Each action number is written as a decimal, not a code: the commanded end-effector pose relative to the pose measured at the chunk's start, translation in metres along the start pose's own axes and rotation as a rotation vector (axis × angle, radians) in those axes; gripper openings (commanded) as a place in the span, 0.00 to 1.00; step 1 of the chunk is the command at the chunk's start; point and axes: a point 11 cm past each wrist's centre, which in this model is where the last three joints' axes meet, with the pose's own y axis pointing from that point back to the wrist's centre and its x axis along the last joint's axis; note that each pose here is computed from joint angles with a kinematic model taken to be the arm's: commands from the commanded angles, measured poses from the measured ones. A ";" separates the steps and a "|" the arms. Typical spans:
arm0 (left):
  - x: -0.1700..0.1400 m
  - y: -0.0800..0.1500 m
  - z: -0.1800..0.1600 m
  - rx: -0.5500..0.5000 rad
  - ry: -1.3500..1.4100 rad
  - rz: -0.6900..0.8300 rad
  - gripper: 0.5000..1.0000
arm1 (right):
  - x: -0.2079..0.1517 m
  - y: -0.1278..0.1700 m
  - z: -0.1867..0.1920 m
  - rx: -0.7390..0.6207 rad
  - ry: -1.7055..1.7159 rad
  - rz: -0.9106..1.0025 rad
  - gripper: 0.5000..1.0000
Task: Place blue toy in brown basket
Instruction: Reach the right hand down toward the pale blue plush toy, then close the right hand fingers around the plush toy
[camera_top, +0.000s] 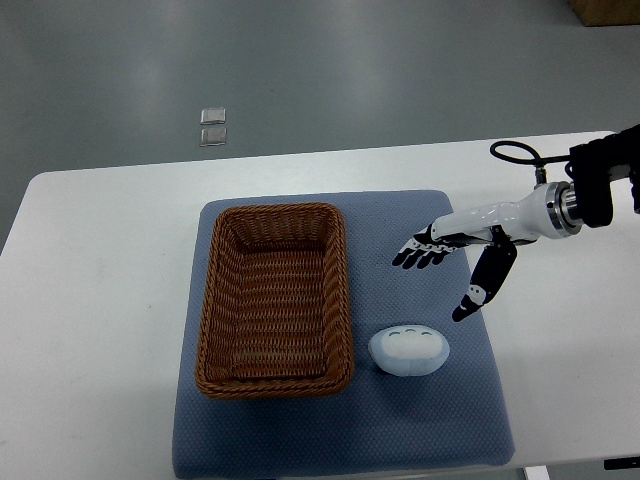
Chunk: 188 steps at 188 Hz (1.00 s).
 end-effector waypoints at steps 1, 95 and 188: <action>0.000 0.000 0.000 0.000 0.000 0.000 1.00 | -0.008 -0.006 0.004 0.001 -0.016 -0.016 0.82; 0.000 0.000 0.001 -0.001 0.000 0.003 1.00 | -0.035 -0.036 0.025 -0.008 -0.096 -0.044 0.82; 0.000 0.000 0.001 -0.001 0.000 0.003 1.00 | -0.058 -0.055 0.043 -0.016 -0.132 -0.038 0.81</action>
